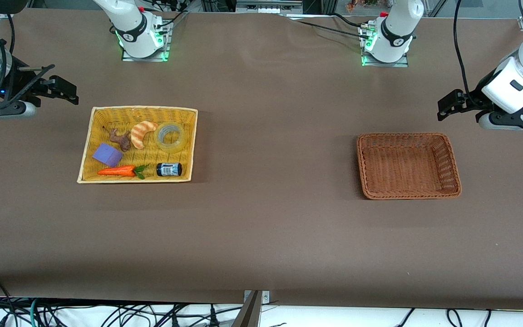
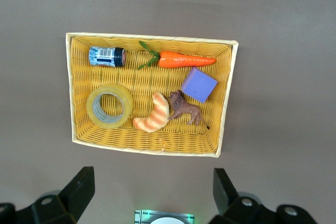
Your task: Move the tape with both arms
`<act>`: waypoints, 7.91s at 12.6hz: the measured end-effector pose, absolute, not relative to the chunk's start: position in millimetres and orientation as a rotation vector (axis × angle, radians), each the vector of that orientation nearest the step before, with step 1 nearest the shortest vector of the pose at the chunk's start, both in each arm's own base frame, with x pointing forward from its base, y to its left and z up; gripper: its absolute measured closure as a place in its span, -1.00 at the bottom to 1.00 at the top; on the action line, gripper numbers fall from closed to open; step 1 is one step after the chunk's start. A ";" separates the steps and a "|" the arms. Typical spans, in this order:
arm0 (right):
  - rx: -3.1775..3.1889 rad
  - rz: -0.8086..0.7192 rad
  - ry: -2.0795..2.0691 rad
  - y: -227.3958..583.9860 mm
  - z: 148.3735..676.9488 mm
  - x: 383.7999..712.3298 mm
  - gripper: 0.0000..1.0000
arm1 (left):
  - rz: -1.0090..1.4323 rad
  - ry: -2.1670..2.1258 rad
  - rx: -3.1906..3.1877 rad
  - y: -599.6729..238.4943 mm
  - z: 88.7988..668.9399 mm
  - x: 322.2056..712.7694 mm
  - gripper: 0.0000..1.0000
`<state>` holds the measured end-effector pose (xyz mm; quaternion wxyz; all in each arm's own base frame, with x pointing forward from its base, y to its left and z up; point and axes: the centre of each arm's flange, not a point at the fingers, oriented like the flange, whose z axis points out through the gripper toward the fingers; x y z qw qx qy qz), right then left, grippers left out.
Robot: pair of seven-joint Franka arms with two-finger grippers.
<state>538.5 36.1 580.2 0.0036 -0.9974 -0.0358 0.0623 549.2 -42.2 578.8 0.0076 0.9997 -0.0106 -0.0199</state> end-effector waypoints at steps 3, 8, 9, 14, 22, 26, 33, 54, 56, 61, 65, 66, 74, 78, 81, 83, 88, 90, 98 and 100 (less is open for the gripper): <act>-3.135 0.196 -0.116 34.9 580.2 538.6 -1.00 | -0.062 -0.033 3.126 -42.2 578.8 549.2 -1.00; -3.140 0.197 -0.121 34.2 580.0 538.7 -1.00 | -0.062 -0.033 3.126 -42.2 578.8 549.2 -1.00; -3.141 0.197 -0.122 34.2 579.8 538.8 -1.00 | -0.062 -0.033 3.126 -42.2 578.8 549.2 -1.00; -3.141 0.200 -0.126 34.1 579.0 539.1 -1.00 | -0.062 -0.033 3.126 -42.2 578.8 549.2 -1.00; -3.140 0.208 -0.128 34.4 577.0 539.7 -1.00 | -0.062 -0.032 3.126 -41.9 578.8 549.3 -1.00; -3.131 0.209 -0.182 52.6 523.9 557.2 -1.00 | -0.063 -0.032 3.126 -41.7 578.6 549.3 -1.00; -3.107 0.119 -0.178 141.1 325.6 524.6 -1.00 | -0.064 -0.030 3.126 -40.0 578.2 549.4 -1.00; -3.074 0.126 -0.161 135.6 238.1 500.8 0.57 | -0.065 -0.037 3.126 -41.9 578.2 549.3 -1.00; -3.078 0.158 -0.179 145.1 278.7 527.1 0.57 | -0.065 -0.037 3.126 -41.9 578.2 549.3 -1.00; -3.081 0.190 -0.151 234.6 335.5 538.3 0.57 | -0.065 -0.037 3.126 -41.9 578.2 549.3 -1.00; -3.066 0.242 -0.044 388.0 314.7 495.4 0.57 | -0.072 -0.041 3.126 -43.0 577.8 548.7 -1.00; -3.059 0.253 -0.013 424.4 309.3 483.0 0.57 | -0.075 -0.041 3.126 -43.2 577.6 548.4 -1.00; -3.132 0.175 0.240 576.1 218.1 425.4 0.57 | -0.122 -0.049 3.125 -45.7 571.9 547.3 -1.00; -3.128 0.150 0.285 581.3 200.1 427.6 0.45 | -0.196 -0.054 3.122 -46.8 557.5 549.9 -1.00; -3.116 0.130 0.292 582.9 207.4 433.2 0.10 | -0.230 -0.059 3.117 -47.3 544.6 557.3 -1.00; -3.089 0.093 0.314 582.4 234.4 446.2 -0.34 | -0.243 -0.063 3.115 -47.2 539.4 560.3 -1.00; -3.149 0.053 0.217 451.7 406.1 516.5 -1.00 | -0.299 -0.105 3.110 -56.8 536.5 555.8 -1.00; -3.117 0.088 0.065 332.2 464.5 537.3 -1.00 | -0.368 -0.188 3.103 -84.6 531.2 548.2 -1.00; -3.084 0.164 -0.276 74.2 544.4 530.9 -1.00 | -0.314 -0.495 2.980 -257.5 372.0 550.1 -1.00; -3.091 0.151 -0.284 75.1 550.1 531.4 -1.00 | -0.240 -0.516 2.942 -281.0 304.3 536.3 -1.00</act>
